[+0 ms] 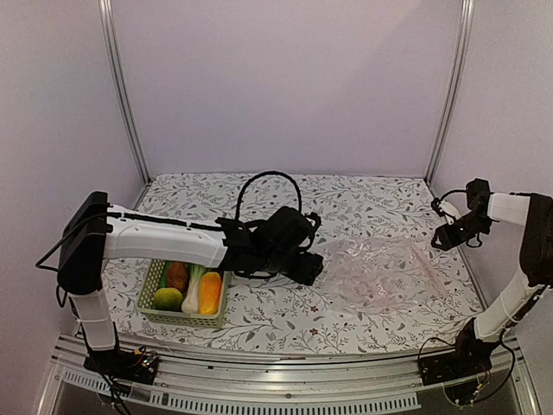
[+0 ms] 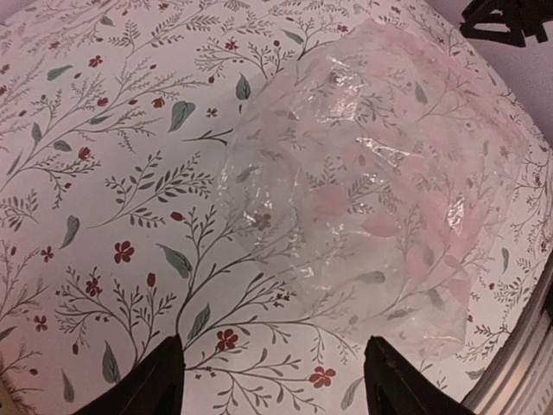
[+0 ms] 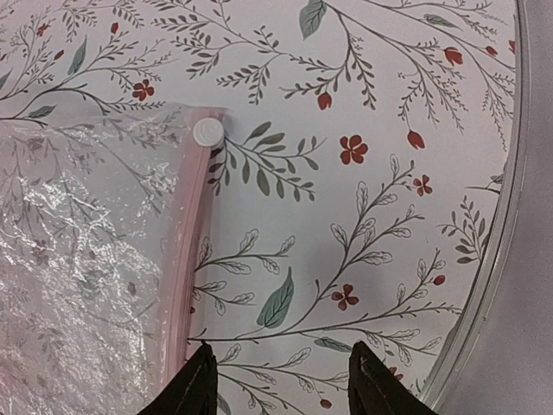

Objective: Place the food in the zip-top bag and seal the zipper
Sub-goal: Hold the zipper food storage bag at the center of the board.

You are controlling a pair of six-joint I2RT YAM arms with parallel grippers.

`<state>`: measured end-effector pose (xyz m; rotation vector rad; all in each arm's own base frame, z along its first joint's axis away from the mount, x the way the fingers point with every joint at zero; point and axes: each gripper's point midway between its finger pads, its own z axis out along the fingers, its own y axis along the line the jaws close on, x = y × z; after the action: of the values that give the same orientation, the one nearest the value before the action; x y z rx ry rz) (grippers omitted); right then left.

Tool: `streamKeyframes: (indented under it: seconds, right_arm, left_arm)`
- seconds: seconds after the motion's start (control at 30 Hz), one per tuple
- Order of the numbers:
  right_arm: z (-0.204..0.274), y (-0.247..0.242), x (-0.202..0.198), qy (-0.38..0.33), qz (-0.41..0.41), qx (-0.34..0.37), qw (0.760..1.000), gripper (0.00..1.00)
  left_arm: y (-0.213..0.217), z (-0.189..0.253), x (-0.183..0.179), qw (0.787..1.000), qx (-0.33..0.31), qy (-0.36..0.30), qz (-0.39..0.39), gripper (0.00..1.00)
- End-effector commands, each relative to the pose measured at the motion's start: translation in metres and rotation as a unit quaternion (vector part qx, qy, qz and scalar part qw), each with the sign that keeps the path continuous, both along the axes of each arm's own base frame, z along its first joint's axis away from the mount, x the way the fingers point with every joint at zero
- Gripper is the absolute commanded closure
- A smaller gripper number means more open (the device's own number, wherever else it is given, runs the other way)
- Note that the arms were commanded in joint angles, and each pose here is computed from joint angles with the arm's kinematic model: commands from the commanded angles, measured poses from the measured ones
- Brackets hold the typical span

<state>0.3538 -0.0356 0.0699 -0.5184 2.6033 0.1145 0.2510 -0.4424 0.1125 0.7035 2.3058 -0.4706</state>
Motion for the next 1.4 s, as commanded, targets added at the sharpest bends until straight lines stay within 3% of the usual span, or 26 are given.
streamKeyframes:
  seconds: [0.0, 0.13, 0.3, 0.4, 0.67, 1.0, 1.2, 1.27, 1.37]
  right_arm:
    - [-0.015, -0.014, -0.005, 0.035, -0.007, -0.024, 0.999, 0.50]
    - [-0.036, -0.011, -0.013, 0.063, 0.004, -0.015, 0.998, 0.49]
    - [-0.045, 0.000, -0.016, 0.078, 0.016, 0.018, 0.997, 0.49]
    - [-0.048, 0.013, -0.023, 0.089, 0.040, 0.048, 0.994, 0.48]
    - [-0.045, 0.048, -0.043, 0.101, 0.115, 0.124, 0.980, 0.46]
    - [-0.043, 0.073, -0.040, 0.121, 0.138, 0.148, 0.972, 0.42]
    - [-0.025, 0.095, -0.045, 0.141, 0.157, 0.230, 0.950, 0.41]
    - [-0.017, 0.102, -0.046, 0.143, 0.165, 0.256, 0.942, 0.45]
    - [-0.010, 0.107, -0.042, 0.142, 0.168, 0.279, 0.935, 0.61]
  left_arm:
    - [-0.049, 0.019, -0.010, 0.996, -0.082, 0.027, -0.039, 0.29]
    - [-0.082, 0.020, -0.018, 0.988, -0.125, 0.046, -0.081, 0.32]
    - [-0.096, -0.017, -0.022, 0.987, -0.102, 0.080, -0.099, 0.46]
    - [-0.092, -0.036, -0.024, 0.988, -0.083, 0.092, -0.094, 0.57]
    - [-0.072, -0.077, -0.023, 0.991, -0.039, 0.103, -0.072, 0.63]
    - [-0.061, -0.105, -0.024, 0.991, -0.020, 0.115, -0.061, 0.76]
    - [-0.054, -0.117, -0.016, 0.993, -0.013, 0.108, -0.044, 0.81]
    - [-0.052, -0.118, -0.015, 0.993, -0.017, 0.107, -0.042, 0.82]
    - [-0.050, -0.119, -0.013, 0.994, -0.021, 0.101, -0.037, 0.85]
